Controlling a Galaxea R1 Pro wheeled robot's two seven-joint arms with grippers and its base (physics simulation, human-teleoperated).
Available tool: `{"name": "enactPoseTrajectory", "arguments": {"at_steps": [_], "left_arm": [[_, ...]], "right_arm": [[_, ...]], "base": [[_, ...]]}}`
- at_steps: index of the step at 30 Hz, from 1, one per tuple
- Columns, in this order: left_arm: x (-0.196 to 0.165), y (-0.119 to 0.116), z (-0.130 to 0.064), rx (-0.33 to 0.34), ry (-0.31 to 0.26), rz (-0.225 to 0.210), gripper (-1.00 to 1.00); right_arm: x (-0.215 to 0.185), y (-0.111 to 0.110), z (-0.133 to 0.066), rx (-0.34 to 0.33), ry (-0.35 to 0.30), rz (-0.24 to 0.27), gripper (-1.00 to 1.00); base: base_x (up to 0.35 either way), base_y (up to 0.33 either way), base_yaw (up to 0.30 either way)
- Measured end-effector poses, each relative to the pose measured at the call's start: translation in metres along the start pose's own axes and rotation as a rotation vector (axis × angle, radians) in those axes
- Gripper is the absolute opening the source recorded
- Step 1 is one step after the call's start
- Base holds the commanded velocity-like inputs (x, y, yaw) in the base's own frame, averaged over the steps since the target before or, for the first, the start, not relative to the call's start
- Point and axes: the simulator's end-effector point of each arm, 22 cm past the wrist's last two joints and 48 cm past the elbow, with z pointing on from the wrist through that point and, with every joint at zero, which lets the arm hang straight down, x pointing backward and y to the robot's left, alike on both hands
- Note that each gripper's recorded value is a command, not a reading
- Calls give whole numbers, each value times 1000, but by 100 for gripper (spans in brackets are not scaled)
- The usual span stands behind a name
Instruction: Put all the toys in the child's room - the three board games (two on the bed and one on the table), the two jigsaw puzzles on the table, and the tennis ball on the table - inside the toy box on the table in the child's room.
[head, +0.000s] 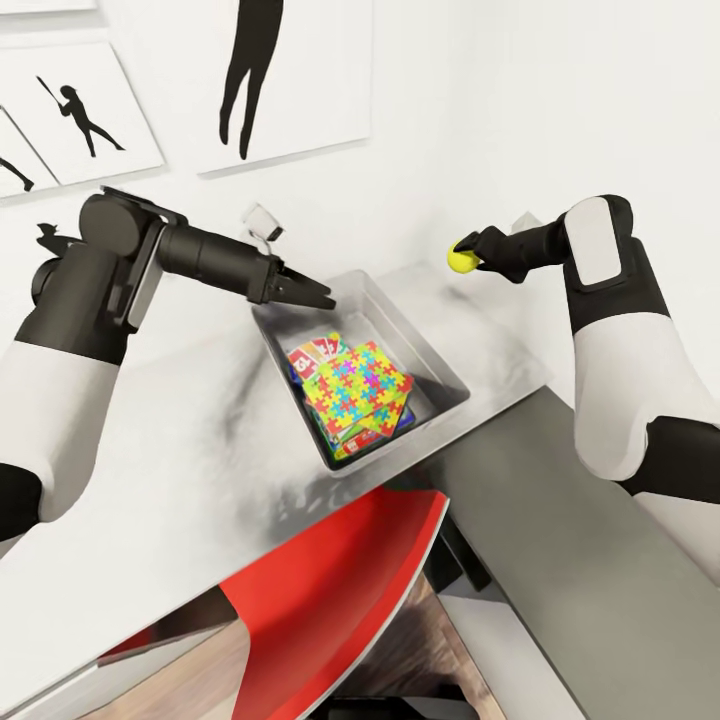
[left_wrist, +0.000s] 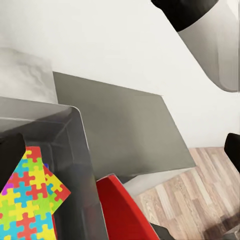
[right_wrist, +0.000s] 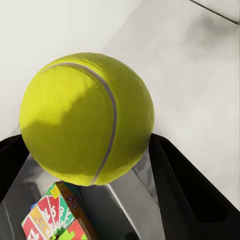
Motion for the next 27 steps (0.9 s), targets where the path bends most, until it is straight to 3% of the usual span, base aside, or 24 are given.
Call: {"name": "enactPoseTrajectory", "arguments": {"at_steps": [10, 15, 17, 23, 27], "left_arm": [[-3, -1, -21, -34, -11, 6, 100], [15, 7, -42, -62, -15, -34, 100], [31, 14, -52, -74, -15, -71, 100], [48, 19, -67, -101, -12, -104, 100], [47, 21, -85, -129, -38, -110, 100]], "right_arm": [[-6, 8, -11, -8, -13, -5, -100], [-6, 13, -14, -14, -14, -7, -100], [8, 20, -8, -27, 7, -6, -100], [14, 27, -10, -32, 14, -15, -100], [10, 37, -16, -36, -3, -48, -100]], "base": [[0, 0, 0], [0, 0, 0], [0, 0, 0], [0, 0, 0], [0, 0, 0]]}}
